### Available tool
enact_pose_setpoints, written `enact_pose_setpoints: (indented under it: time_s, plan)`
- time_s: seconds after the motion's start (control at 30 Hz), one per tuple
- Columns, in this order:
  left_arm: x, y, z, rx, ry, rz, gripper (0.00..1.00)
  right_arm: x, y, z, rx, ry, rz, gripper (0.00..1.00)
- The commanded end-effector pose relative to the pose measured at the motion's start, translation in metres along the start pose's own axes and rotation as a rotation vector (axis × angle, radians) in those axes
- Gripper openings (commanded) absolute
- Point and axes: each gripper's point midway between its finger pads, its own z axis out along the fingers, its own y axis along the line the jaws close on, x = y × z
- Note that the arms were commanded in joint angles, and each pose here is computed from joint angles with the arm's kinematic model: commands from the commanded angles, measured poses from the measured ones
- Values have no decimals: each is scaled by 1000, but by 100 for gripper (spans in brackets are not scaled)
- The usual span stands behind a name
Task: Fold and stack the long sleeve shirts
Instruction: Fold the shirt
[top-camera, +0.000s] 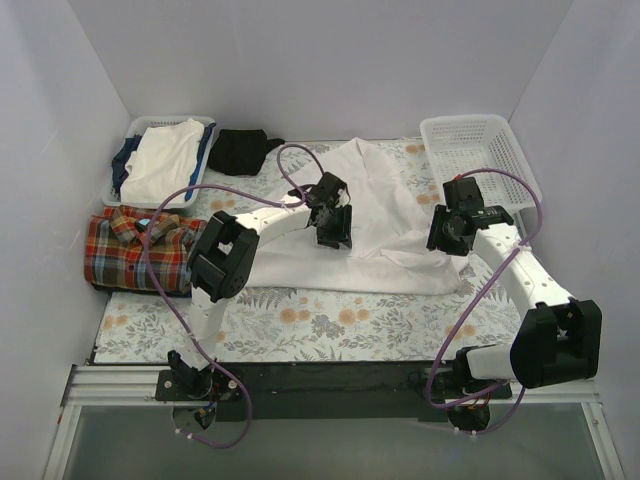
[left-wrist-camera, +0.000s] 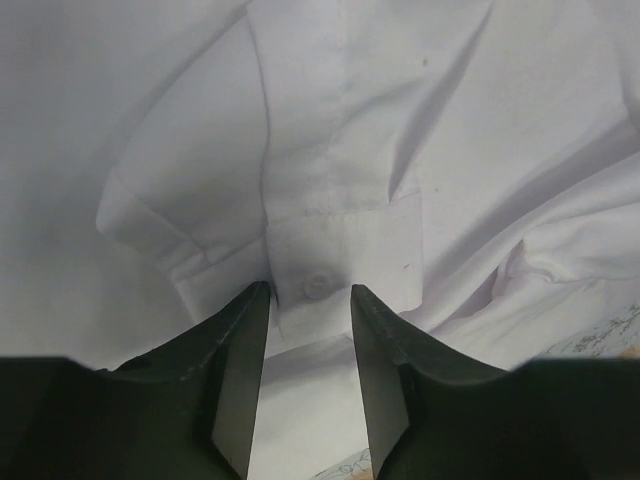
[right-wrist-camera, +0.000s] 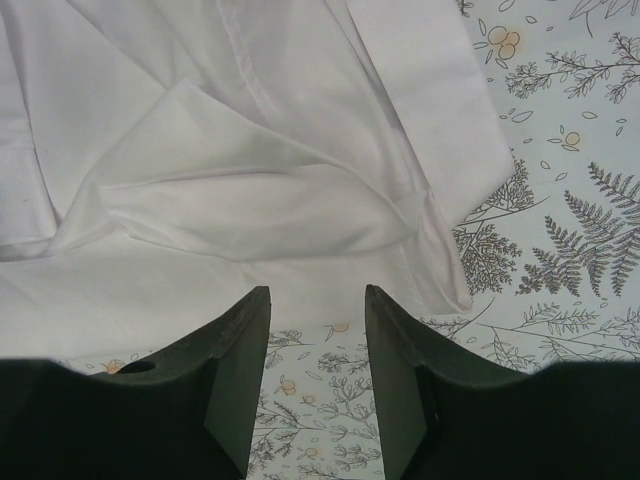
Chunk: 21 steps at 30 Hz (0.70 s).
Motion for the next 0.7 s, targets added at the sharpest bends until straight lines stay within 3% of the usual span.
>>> enact_pose_setpoints:
  time_s: [0.0,0.2,0.47,0.67]
  plan:
    - [7,6,7,-42,37,9,34,0,0,-2,0,3,16,50]
    - [11,26,14,-136,65,44,1,0,0,-1,0,3,20,50]
    - [-7,27,-4,-183,5,96,0,0,0,1,4,8,21,49]
    - [-46,24,-39,-258,-132,119,0,-2,1,1,4,5,23,49]
